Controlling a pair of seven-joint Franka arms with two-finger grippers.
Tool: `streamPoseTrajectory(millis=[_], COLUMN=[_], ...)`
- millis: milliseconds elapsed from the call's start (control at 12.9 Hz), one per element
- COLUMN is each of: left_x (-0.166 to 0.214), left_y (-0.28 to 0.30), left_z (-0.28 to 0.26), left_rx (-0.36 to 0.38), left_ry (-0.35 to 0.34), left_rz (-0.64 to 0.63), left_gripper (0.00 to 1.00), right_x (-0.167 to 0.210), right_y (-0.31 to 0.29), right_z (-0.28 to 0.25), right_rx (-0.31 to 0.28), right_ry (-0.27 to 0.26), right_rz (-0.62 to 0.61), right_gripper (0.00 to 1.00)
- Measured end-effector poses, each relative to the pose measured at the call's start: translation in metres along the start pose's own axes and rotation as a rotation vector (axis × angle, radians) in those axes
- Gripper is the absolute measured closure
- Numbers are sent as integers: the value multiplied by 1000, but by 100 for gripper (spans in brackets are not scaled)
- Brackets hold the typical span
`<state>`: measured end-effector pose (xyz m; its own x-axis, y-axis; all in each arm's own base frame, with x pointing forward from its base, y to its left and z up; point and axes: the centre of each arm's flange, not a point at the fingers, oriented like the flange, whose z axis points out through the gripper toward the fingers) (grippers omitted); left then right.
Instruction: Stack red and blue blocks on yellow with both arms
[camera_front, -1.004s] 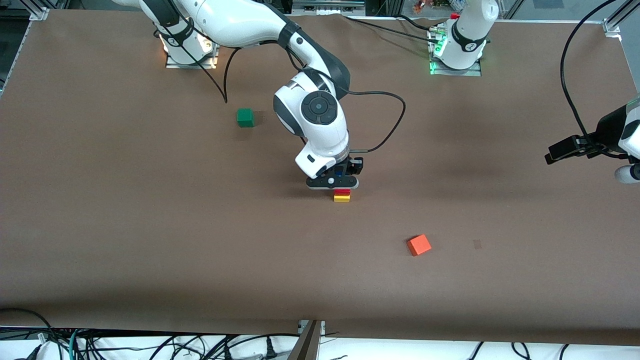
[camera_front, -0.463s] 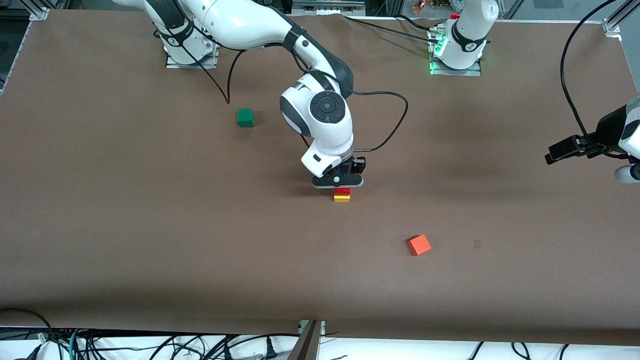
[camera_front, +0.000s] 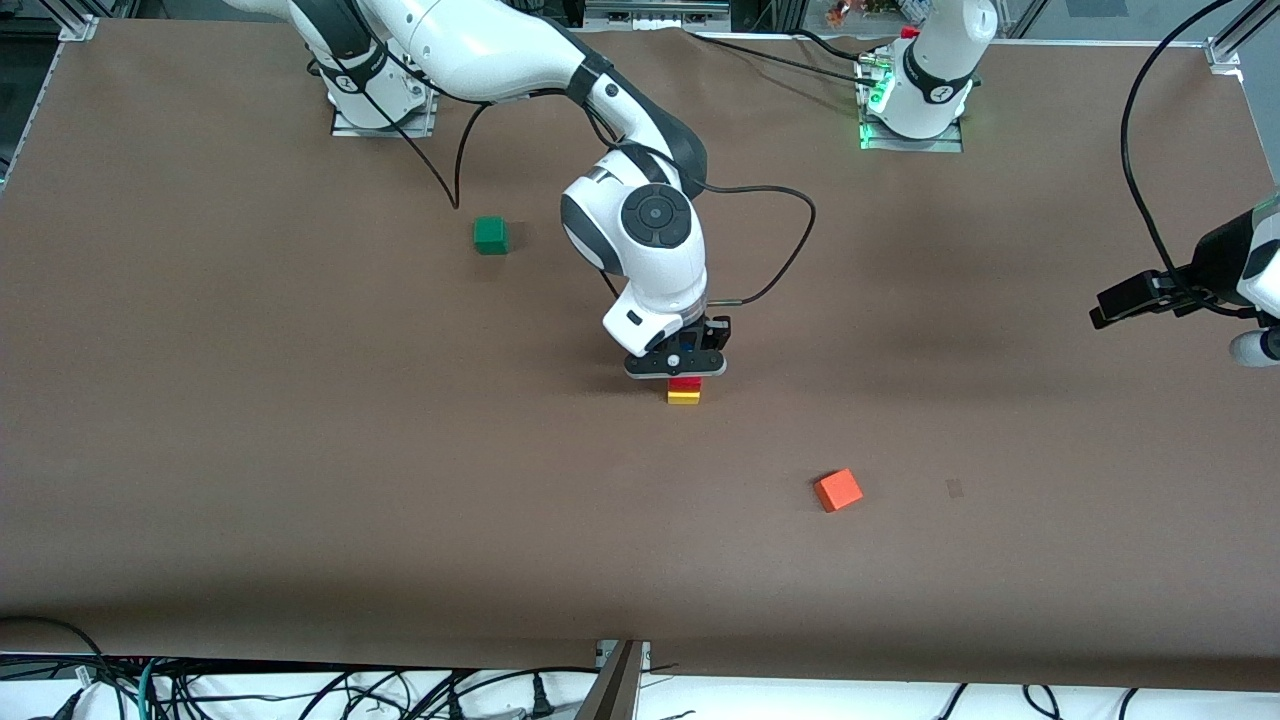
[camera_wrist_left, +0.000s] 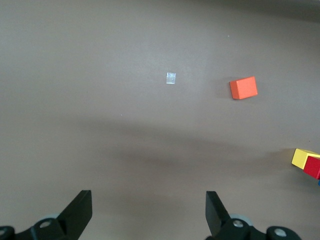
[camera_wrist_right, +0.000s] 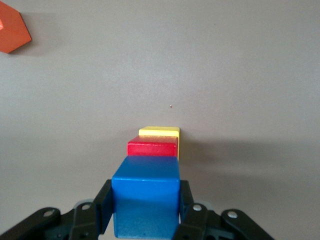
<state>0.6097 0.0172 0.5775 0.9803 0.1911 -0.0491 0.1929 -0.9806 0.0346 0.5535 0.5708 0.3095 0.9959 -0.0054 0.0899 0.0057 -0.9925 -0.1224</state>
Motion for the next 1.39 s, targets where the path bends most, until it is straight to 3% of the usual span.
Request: streamPoseTrajectory(millis=[77, 309, 386, 695, 1004, 1158, 1390], left_x=[0, 0, 0, 0, 1, 1, 1], left_y=[0, 0, 0, 0, -1, -1, -3], left_z=[0, 0, 0, 1, 1, 0, 1], left_rx=[0, 0, 0, 0, 0, 0, 1], left_ry=[0, -1, -1, -1, -1, -1, -1], left_rz=[0, 0, 0, 0, -2, -2, -5], left_gripper=[0, 0, 0, 0, 0, 0, 0], right_x=[0, 3, 4, 12, 67, 91, 110], right_y=[0, 1, 1, 9, 64, 115, 184], right_z=[0, -1, -1, -6, -71, -118, -178], right_rx=[1, 7, 7, -9, -1, -21, 28], right_ry=[2, 12, 14, 12, 28, -36, -132], right_rz=[0, 2, 3, 16, 115, 158, 166], right_gripper=[41, 7, 0, 0, 0, 0, 0])
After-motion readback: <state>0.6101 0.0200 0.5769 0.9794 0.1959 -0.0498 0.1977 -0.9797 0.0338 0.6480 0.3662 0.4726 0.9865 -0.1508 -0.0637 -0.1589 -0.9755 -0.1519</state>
